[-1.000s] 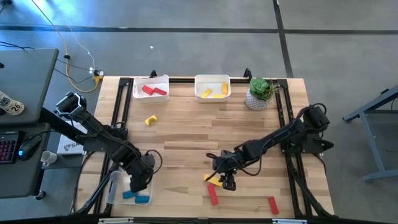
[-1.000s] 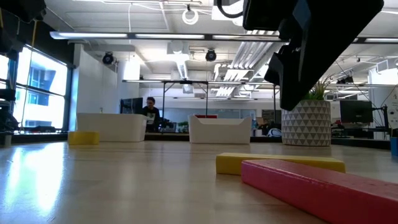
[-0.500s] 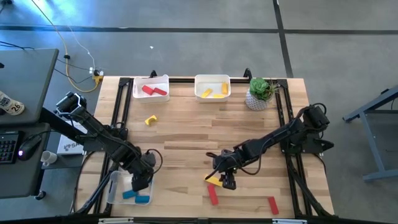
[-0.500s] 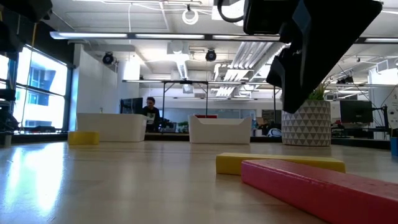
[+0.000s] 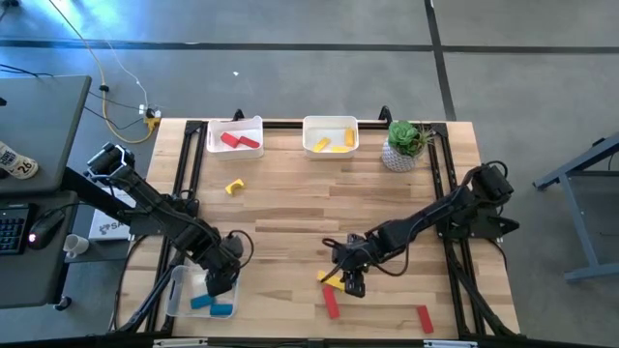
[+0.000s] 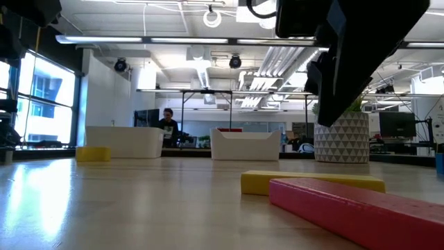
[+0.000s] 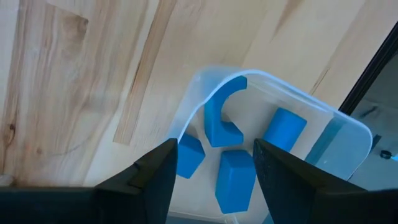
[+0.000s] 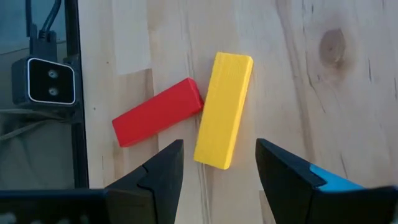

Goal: Sort & place blocks by color
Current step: Put the yellow block into the right white bin

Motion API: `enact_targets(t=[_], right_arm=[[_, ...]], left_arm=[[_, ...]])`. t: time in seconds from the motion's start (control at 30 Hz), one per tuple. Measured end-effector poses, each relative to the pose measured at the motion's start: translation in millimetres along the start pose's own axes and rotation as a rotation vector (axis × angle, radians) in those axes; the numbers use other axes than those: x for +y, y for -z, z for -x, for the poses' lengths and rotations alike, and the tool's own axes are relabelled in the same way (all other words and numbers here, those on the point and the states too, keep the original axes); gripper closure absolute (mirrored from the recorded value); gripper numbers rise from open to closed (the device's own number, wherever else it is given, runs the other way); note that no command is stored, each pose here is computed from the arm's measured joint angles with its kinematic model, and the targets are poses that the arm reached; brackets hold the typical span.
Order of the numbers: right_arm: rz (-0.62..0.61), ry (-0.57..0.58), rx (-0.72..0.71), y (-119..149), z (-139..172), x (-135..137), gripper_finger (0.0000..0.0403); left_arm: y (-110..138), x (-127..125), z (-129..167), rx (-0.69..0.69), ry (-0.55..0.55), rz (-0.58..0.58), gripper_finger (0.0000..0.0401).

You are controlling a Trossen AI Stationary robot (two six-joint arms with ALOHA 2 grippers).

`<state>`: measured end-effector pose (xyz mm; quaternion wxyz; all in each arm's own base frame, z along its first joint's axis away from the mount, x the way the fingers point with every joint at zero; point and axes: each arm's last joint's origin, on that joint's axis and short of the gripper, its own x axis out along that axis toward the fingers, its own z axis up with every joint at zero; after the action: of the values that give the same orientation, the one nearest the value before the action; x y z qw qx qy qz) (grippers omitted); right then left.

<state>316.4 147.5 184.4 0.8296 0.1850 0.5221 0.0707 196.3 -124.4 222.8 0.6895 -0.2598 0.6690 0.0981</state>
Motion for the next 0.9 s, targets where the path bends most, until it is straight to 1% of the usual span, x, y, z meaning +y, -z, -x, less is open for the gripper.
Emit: enact_targets(t=[0.13, 0.23, 0.47, 0.67, 0.77, 0.9], right_arm=[[0.007, 0.011, -0.024, 5.9, -4.8, 10.0, 0.0217], [0.017, 0.021, -0.022, 10.1, -18.0, 12.9, 0.0217], [0.019, 0.057, 0.014, 16.6, -45.6, 7.2, 0.0217], [0.025, 0.059, 0.019, 19.5, -57.0, 7.1, 0.0217], [0.022, 0.087, 0.006, 21.9, -58.7, 9.1, 0.0217], [0.028, 0.163, -0.013, 26.1, -58.9, 9.2, 0.0218]], left_arm=[[-0.1, 0.0, 0.0, -0.004, -0.002, 0.022, 0.0204], [-0.5, 0.0, 0.0, -0.013, -0.004, 0.022, 0.0204], [-1.8, 0.2, 0.1, -0.056, -0.02, 0.02, 0.0204], [-1.9, 0.2, 0.1, -0.059, -0.021, 0.02, 0.0204], [-2.0, 0.2, 0.1, -0.059, -0.021, 0.02, 0.0204], [-2.0, 0.2, 0.1, -0.059, -0.021, 0.02, 0.0204]])
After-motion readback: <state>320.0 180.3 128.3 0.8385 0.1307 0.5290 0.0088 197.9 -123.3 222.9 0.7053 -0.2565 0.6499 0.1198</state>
